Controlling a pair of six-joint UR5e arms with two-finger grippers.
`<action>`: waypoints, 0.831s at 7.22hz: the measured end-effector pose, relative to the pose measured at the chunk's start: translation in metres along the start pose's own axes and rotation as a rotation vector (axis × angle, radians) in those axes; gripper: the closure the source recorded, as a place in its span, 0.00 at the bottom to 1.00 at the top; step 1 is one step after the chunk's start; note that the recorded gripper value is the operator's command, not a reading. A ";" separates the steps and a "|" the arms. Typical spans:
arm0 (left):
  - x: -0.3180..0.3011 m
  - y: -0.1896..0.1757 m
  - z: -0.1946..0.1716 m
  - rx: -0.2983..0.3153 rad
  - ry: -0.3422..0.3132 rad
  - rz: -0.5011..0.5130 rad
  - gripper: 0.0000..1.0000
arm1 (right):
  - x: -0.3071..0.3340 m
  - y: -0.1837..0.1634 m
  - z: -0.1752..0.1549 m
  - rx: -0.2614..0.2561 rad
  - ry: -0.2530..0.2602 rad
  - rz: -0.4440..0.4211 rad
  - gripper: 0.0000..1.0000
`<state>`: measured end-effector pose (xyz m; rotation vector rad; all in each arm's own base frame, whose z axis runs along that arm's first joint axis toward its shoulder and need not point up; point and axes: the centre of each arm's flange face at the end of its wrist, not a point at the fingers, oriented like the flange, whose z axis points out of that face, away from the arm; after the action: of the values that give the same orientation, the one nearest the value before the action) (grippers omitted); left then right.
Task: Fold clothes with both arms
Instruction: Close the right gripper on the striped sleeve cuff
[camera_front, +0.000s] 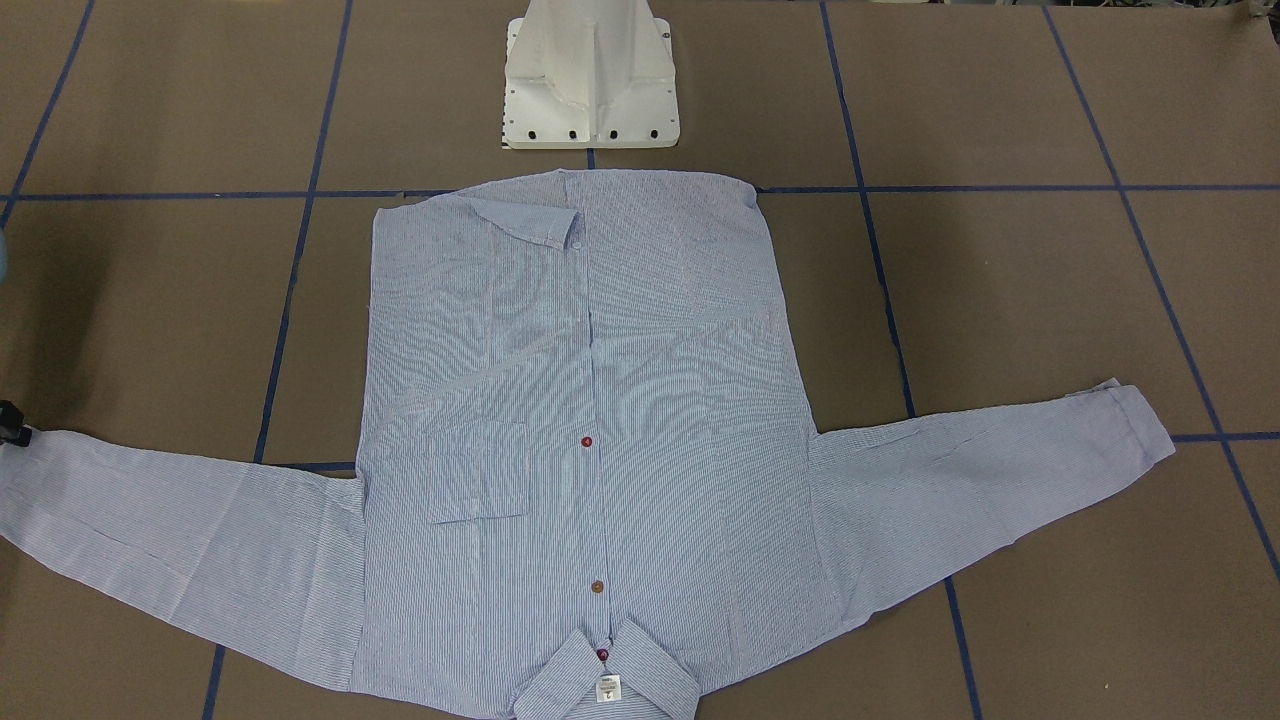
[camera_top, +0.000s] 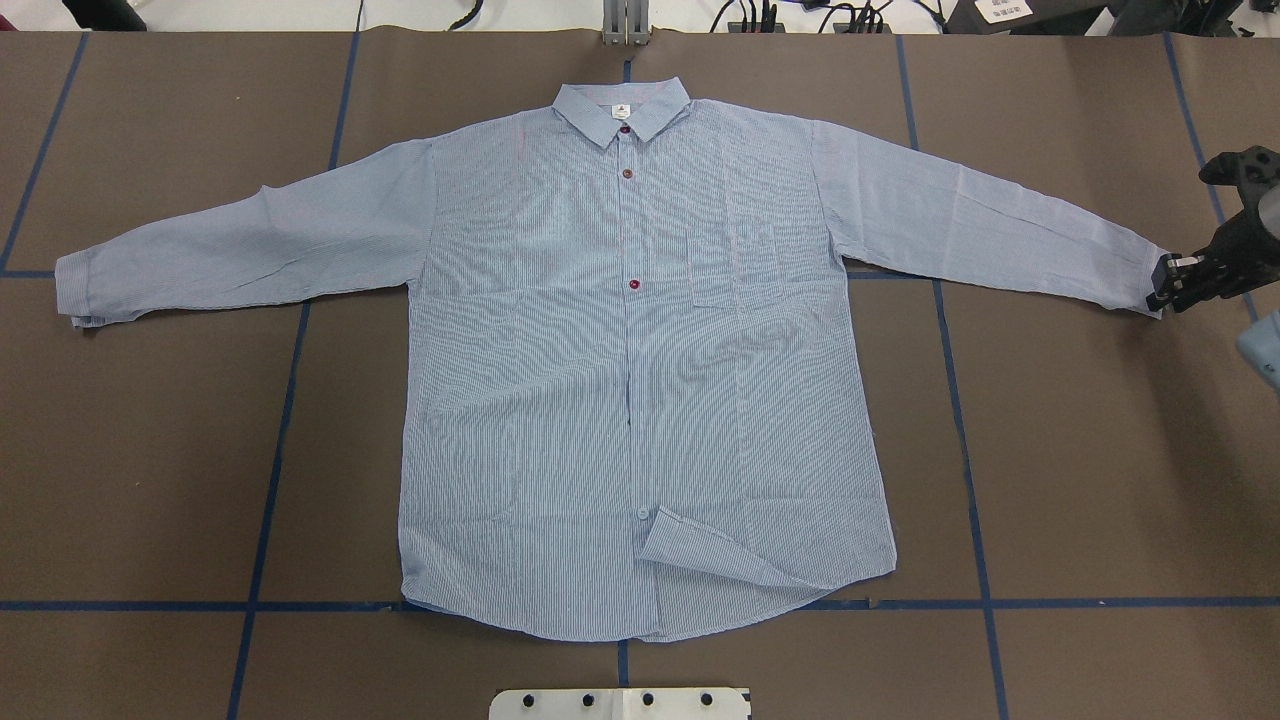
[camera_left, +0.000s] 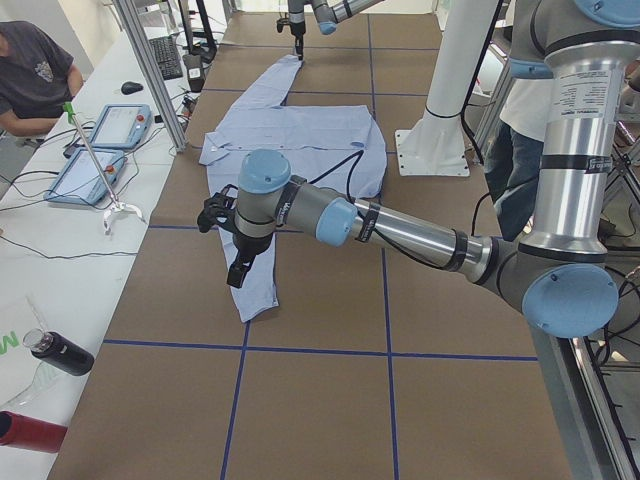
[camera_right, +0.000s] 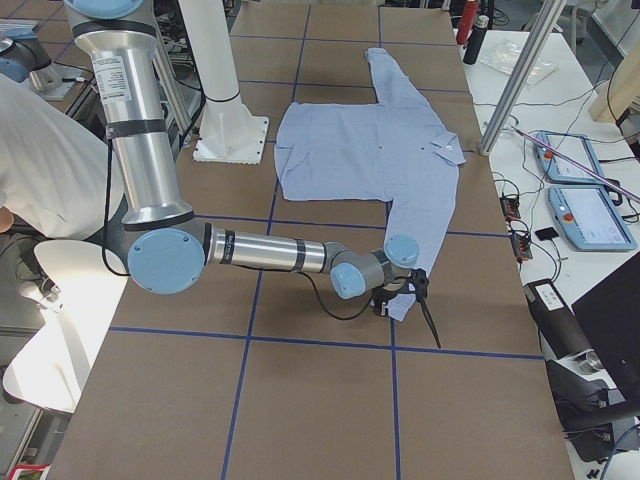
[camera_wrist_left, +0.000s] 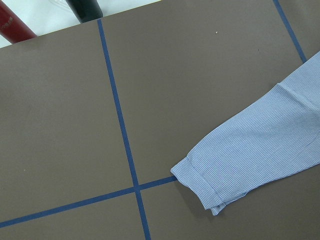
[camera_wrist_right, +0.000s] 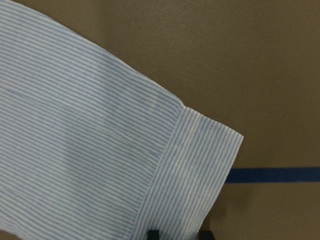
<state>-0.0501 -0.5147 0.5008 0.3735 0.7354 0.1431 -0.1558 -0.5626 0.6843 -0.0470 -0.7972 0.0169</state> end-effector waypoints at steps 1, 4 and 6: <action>0.000 0.000 0.000 0.001 0.000 -0.001 0.01 | 0.001 0.000 0.001 -0.002 0.001 0.002 0.61; 0.001 -0.001 0.000 0.001 0.000 -0.001 0.01 | 0.005 0.001 0.003 -0.006 0.005 0.010 0.93; 0.001 -0.001 0.000 0.001 0.000 -0.001 0.01 | 0.005 0.000 0.002 -0.004 0.004 0.010 1.00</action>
<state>-0.0498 -0.5149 0.4996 0.3745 0.7356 0.1418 -0.1542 -0.5620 0.6895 -0.0545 -0.7932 0.0243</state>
